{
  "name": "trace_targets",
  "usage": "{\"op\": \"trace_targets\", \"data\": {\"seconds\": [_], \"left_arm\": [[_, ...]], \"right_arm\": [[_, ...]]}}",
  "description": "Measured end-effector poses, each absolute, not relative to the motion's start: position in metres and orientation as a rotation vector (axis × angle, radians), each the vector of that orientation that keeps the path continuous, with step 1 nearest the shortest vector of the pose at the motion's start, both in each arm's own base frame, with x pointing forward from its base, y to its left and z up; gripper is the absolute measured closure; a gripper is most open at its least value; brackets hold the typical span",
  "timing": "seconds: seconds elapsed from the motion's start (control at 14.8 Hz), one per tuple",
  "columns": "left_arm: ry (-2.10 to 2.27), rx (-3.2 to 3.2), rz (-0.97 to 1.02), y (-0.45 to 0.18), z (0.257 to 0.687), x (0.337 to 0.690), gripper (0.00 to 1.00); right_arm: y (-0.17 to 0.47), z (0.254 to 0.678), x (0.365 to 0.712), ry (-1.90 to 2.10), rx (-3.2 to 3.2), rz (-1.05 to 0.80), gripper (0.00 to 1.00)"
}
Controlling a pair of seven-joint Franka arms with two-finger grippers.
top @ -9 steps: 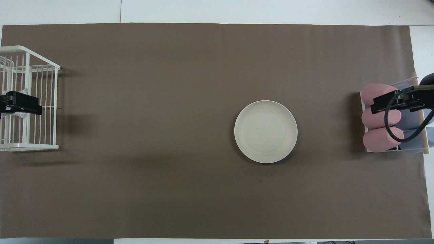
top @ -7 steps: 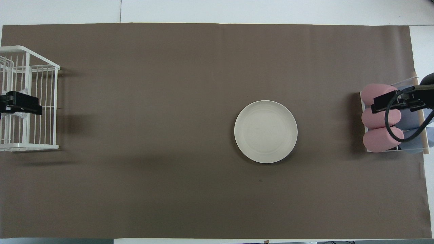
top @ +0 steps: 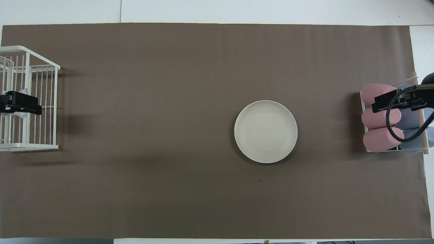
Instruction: Wipe plate with sponge
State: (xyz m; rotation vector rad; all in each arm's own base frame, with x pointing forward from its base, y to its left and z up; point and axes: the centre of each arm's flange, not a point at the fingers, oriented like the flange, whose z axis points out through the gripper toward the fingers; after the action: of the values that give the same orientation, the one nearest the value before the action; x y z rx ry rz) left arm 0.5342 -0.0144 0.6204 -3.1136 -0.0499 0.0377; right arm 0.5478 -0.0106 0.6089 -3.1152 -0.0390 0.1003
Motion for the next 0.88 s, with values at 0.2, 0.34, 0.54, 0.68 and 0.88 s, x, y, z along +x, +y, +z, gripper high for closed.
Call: {"op": "trace_targets", "data": {"seconds": [0.2, 0.34, 0.54, 0.68, 0.88], "left_arm": [[-0.061, -3.022, 0.04, -0.006, 0.617, 0.534, 0.0], [-0.088, -2.907, 0.019, 0.0, 0.603, 0.538, 0.0], [-0.066, -2.726, -0.033, -0.002, 0.558, 0.551, 0.0], [-0.118, -2.596, -0.051, -0.009, 0.522, 0.561, 0.0], [-0.136, -2.447, -0.095, -0.032, 0.47, 0.583, 0.0]], "right_arm": [[-0.011, 0.609, 0.548, -0.039, -3.115, 0.1, 0.0], [-0.011, 0.609, 0.548, -0.039, -3.115, 0.1, 0.0], [-0.009, 0.609, 0.548, -0.043, -3.115, 0.1, 0.0], [-0.008, 0.609, 0.548, -0.045, -3.115, 0.1, 0.0], [-0.008, 0.609, 0.548, -0.046, -3.115, 0.099, 0.0]]}}
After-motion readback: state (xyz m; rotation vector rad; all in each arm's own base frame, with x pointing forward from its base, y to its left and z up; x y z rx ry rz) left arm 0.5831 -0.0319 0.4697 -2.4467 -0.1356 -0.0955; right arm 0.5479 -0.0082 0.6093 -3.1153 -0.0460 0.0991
